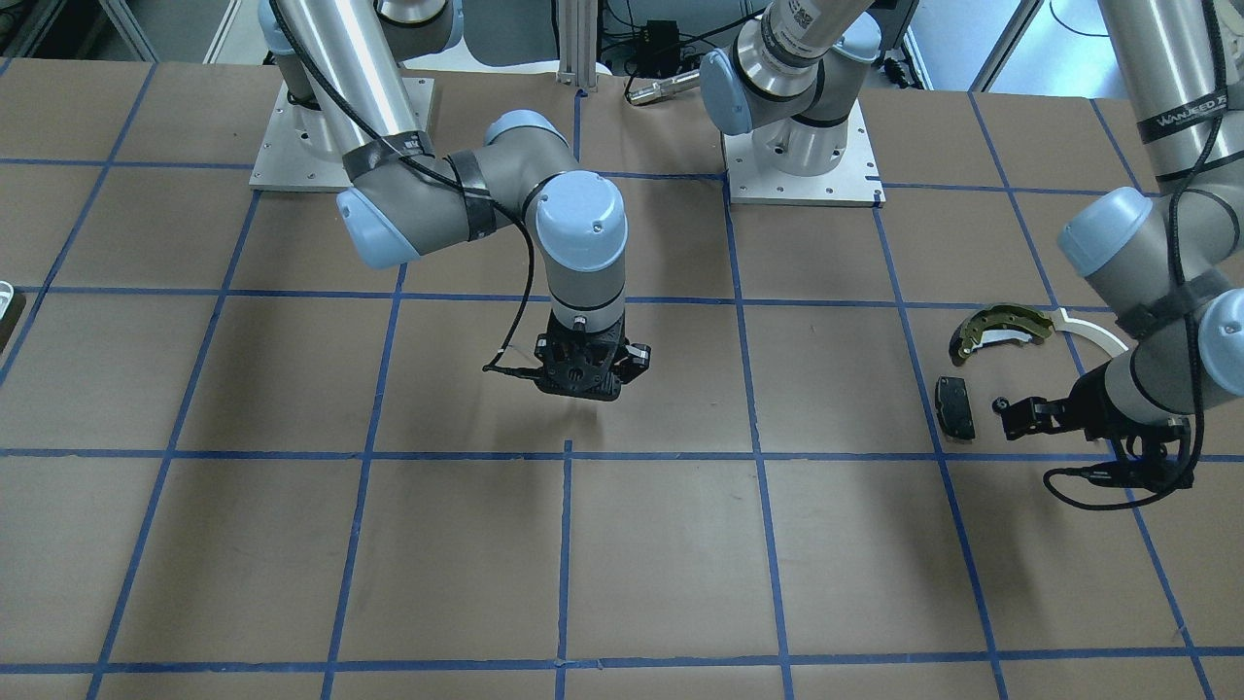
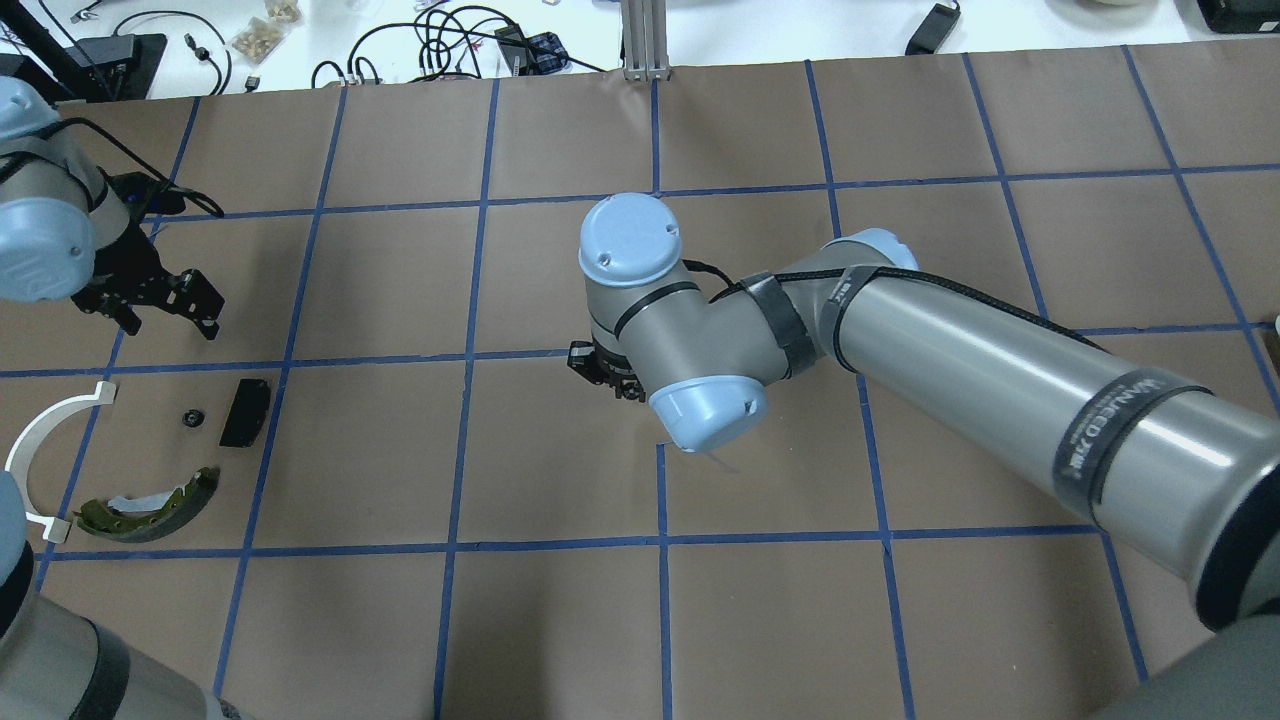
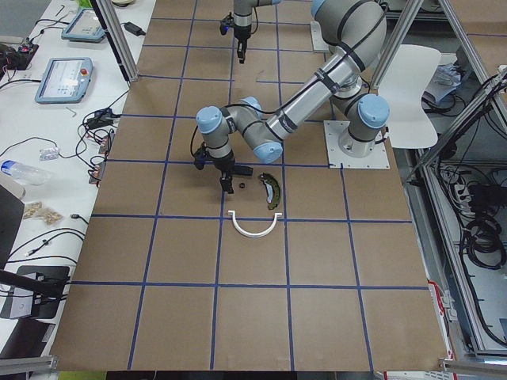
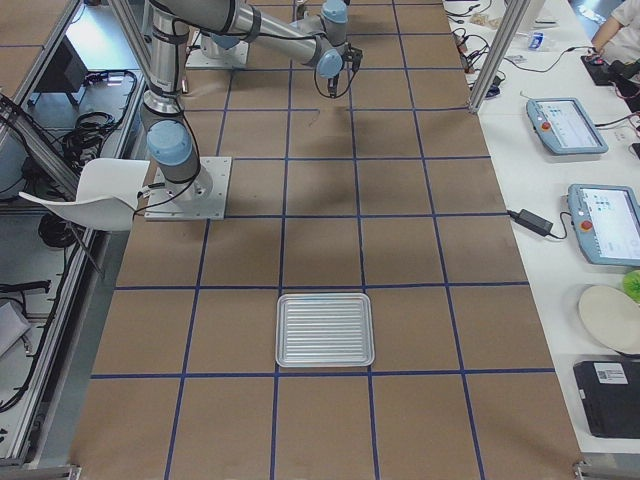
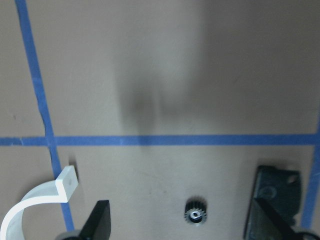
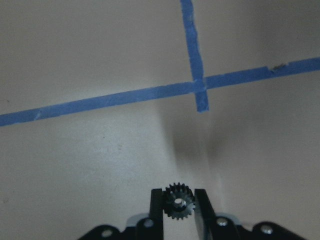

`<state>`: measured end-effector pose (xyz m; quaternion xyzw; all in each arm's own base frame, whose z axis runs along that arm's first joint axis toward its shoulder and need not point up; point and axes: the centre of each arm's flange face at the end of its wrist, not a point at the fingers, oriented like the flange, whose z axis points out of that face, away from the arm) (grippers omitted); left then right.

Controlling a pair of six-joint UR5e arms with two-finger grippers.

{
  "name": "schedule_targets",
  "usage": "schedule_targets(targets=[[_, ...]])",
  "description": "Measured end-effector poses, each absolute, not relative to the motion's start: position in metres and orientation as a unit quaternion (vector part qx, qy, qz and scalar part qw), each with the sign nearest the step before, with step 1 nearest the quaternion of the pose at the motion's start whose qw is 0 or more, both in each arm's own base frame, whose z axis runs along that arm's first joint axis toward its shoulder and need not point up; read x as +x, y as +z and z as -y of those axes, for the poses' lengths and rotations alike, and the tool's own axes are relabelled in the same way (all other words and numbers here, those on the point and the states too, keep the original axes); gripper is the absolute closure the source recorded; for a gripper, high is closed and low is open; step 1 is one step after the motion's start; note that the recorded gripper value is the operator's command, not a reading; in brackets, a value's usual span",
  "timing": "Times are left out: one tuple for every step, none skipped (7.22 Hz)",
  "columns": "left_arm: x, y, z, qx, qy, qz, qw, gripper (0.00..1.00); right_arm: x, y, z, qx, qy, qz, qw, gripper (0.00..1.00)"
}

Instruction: Place bearing gear from tray to pile

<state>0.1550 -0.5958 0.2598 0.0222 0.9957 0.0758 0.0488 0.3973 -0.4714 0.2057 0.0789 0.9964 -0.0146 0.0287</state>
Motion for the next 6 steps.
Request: schedule_targets(targets=[[0.124, 0.275, 0.608, 0.022, 0.073, -0.996, 0.039, 0.00, 0.401, 0.201, 0.472, 0.078, -0.018, -0.997, 0.025, 0.00], [0.088, 0.288, 0.614, 0.023, 0.070, -0.997, 0.034, 0.00, 0.399, 0.206, 0.477, 0.079, -0.027, -0.996, 0.023, 0.00], [0.049, 0.296, 0.616, 0.024, 0.068, -0.997, 0.029, 0.00, 0.392, 0.226, 0.487, 0.083, -0.042, -0.995, 0.029, 0.00], [0.007, 0.300, 0.616, 0.026, 0.064, -0.997, 0.024, 0.00, 0.381, 0.266, 0.500, 0.090, -0.060, -0.993, 0.037, 0.00], [-0.039, 0.299, 0.615, 0.030, 0.064, -0.997, 0.023, 0.00, 0.360, 0.315, 0.511, 0.093, -0.067, -0.993, 0.038, 0.00], [-0.082, 0.295, 0.611, 0.040, 0.066, -0.997, 0.022, 0.00, 0.328, 0.364, 0.521, 0.093, -0.066, -0.993, 0.032, 0.00]])
